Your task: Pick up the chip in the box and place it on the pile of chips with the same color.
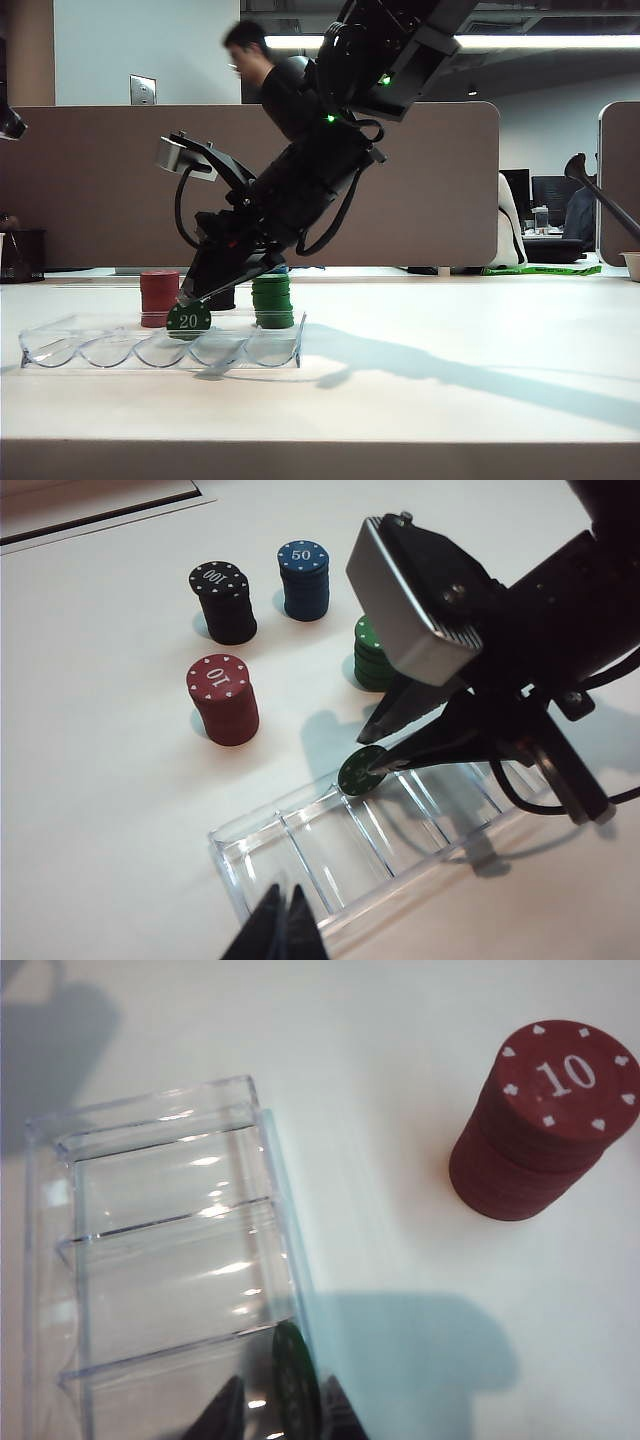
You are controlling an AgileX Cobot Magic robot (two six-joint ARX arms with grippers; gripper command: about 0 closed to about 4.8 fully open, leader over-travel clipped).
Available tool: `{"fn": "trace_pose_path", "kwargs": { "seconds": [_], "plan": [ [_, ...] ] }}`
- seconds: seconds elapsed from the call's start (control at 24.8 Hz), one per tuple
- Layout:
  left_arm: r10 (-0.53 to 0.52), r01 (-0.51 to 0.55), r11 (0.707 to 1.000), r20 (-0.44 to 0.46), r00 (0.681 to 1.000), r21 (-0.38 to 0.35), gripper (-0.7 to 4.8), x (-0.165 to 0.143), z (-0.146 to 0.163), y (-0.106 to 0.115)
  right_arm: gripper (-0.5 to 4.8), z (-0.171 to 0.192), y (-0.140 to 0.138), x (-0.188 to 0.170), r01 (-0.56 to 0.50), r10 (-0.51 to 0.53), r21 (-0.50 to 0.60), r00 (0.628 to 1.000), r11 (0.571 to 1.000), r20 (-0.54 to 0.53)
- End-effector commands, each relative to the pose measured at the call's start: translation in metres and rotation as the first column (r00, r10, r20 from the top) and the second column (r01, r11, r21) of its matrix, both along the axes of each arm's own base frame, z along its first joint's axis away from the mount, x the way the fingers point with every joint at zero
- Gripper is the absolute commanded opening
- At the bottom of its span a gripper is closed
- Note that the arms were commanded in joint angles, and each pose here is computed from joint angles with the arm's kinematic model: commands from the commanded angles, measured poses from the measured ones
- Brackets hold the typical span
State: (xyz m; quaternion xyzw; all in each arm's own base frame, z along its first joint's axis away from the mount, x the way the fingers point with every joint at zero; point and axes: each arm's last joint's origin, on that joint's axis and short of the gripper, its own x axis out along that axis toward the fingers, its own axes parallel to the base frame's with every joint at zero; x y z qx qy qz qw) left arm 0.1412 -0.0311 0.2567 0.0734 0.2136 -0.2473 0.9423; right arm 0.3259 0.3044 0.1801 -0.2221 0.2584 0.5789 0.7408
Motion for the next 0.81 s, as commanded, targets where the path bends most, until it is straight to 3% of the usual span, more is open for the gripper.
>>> {"fn": "trace_pose_path", "kwargs": {
  "seconds": [0.04, 0.81],
  "plan": [
    [-0.007, 0.007, 1.000, 0.015, 1.000, 0.004, -0.06, 0.0001, 0.0018, 0.0002, 1.03, 0.0020, 0.0002, -0.0010, -0.007, 0.007, 0.001, 1.000, 1.000, -0.003],
    [-0.007, 0.007, 1.000, 0.015, 1.000, 0.005, -0.06, 0.0001, 0.0017, 0.0002, 0.84, 0.0035, 0.0016, -0.0018, -0.010, 0.010, 0.008, 1.000, 1.000, 0.005]
  ]
}}
